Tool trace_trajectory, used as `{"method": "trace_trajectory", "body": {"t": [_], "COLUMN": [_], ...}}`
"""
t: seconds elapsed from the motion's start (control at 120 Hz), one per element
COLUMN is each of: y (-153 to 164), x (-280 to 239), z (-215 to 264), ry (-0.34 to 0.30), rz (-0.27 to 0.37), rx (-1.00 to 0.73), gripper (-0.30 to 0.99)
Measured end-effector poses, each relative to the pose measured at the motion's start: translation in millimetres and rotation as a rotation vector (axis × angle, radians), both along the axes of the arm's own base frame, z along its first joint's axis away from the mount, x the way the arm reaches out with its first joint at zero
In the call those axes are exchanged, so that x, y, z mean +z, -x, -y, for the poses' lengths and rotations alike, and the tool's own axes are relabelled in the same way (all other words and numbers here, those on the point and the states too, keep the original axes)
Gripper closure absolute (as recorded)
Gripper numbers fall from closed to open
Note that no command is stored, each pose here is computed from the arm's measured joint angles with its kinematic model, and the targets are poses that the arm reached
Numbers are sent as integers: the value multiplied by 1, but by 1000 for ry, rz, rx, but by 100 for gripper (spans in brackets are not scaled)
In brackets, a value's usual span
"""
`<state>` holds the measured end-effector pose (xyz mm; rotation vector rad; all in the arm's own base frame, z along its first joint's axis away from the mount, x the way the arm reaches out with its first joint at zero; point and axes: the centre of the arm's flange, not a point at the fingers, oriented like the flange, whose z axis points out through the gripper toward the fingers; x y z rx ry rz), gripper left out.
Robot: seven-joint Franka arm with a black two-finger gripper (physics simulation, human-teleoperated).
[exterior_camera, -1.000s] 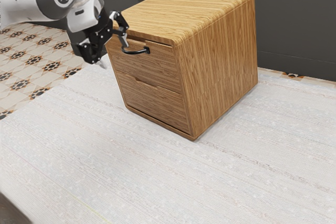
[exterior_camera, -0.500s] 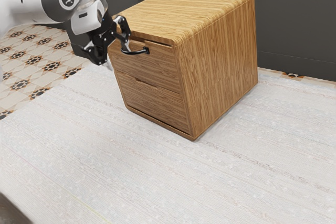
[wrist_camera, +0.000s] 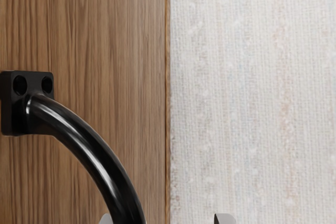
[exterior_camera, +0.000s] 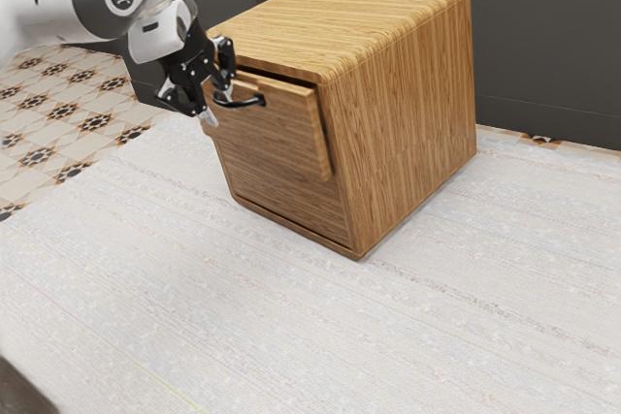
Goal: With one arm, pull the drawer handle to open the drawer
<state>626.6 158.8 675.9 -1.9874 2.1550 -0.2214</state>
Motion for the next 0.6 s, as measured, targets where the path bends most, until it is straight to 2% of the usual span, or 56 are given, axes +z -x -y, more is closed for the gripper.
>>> {"method": "trace_trajectory", "body": {"t": [0.333, 0.6], "y": [13, 34], "x": [5, 3], "z": [2, -1], "ry": [12, 25], "rz": [-22, -52], "rx": [-1, 12], "gripper": [59, 55]}}
